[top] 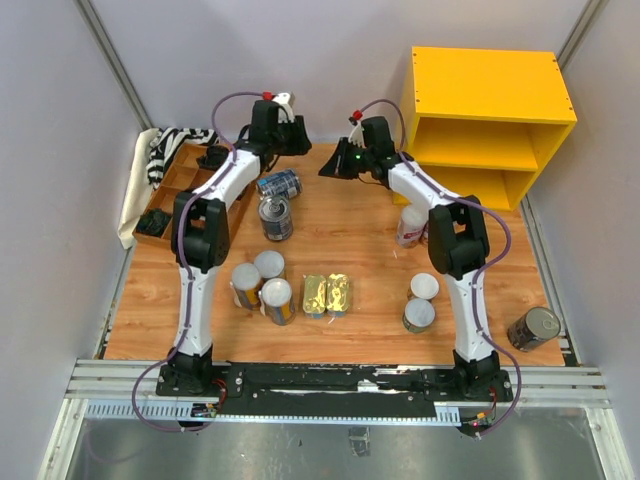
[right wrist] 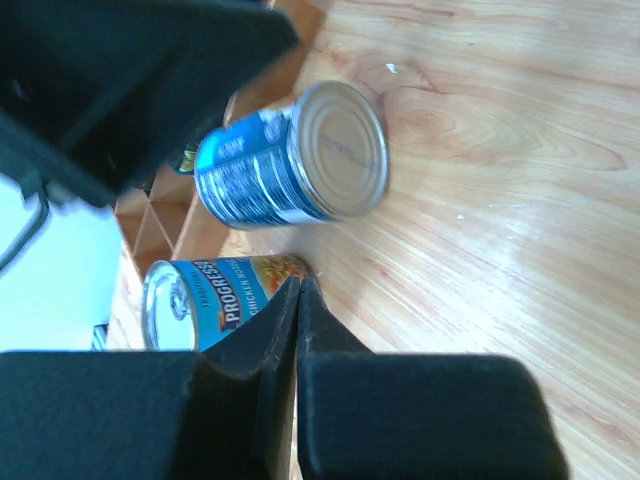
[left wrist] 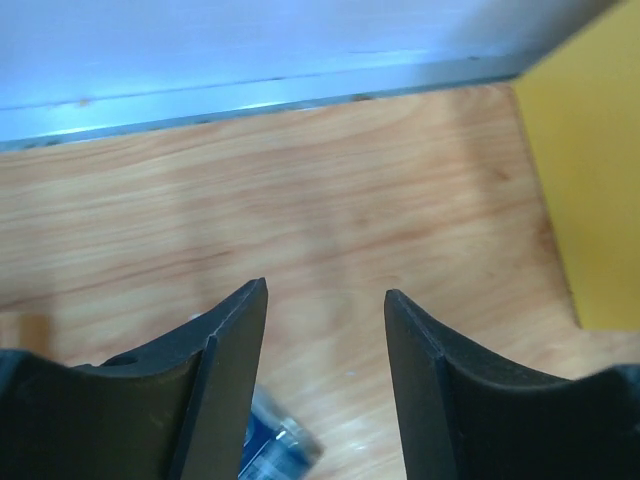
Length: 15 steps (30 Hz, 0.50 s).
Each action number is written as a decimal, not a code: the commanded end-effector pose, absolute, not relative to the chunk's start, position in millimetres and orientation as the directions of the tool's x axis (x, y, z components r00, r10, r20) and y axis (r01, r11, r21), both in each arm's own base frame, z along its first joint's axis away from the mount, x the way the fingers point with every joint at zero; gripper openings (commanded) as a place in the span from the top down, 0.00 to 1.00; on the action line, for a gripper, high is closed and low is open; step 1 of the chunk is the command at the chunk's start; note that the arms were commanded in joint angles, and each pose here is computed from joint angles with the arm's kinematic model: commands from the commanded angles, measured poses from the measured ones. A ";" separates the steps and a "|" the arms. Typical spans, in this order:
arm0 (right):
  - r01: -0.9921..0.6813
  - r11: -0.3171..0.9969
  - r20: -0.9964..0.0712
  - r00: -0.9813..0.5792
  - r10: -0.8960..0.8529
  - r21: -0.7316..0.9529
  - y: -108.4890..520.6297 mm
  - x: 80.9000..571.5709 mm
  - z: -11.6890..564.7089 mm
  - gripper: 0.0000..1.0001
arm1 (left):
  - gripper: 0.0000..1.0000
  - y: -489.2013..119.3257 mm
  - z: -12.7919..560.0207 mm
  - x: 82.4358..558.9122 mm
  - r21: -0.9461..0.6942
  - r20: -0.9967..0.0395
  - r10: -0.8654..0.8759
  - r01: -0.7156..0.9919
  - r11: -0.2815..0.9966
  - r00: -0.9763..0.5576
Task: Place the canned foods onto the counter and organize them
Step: Adjust the canned food at the center of the board.
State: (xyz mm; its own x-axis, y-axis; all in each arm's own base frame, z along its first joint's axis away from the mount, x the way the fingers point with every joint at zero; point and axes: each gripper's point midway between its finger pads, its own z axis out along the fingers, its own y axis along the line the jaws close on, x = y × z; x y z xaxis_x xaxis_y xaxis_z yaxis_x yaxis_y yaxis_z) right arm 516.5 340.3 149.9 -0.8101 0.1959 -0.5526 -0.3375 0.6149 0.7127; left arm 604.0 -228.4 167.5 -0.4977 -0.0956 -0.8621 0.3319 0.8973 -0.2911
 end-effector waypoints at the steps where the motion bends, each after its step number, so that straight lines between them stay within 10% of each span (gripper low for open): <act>1: -0.378 0.660 -0.608 -0.779 0.153 0.650 323.8 515.3 151.7 0.93 | 0.44 -159.6 179.8 616.2 -0.300 -0.836 -0.165 0.185 0.936 -0.523; 4: -0.476 0.679 -0.692 -0.719 0.066 0.559 334.8 505.7 157.3 0.38 | 0.40 -121.8 176.9 597.7 -0.318 -0.822 -0.221 0.102 0.942 -0.525; 7: -0.549 0.715 -0.769 -0.638 -0.026 0.432 356.2 498.9 156.2 0.07 | 0.33 -96.9 173.7 576.2 -0.358 -0.805 -0.275 0.061 0.932 -0.526; 15: -0.560 0.678 -0.808 -0.583 0.087 0.477 397.0 544.9 141.8 0.01 | 0.21 -102.1 159.8 575.8 -0.350 -0.803 -0.207 0.161 0.923 -0.558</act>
State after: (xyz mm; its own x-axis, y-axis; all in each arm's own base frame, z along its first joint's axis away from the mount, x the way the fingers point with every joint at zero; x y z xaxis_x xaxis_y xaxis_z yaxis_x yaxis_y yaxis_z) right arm 509.8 386.0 146.0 -0.6570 0.0218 -0.7536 -0.5394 0.6848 0.4901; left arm 564.0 -78.2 140.6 -0.5933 -0.2415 -0.7679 0.0375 0.9446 -0.3260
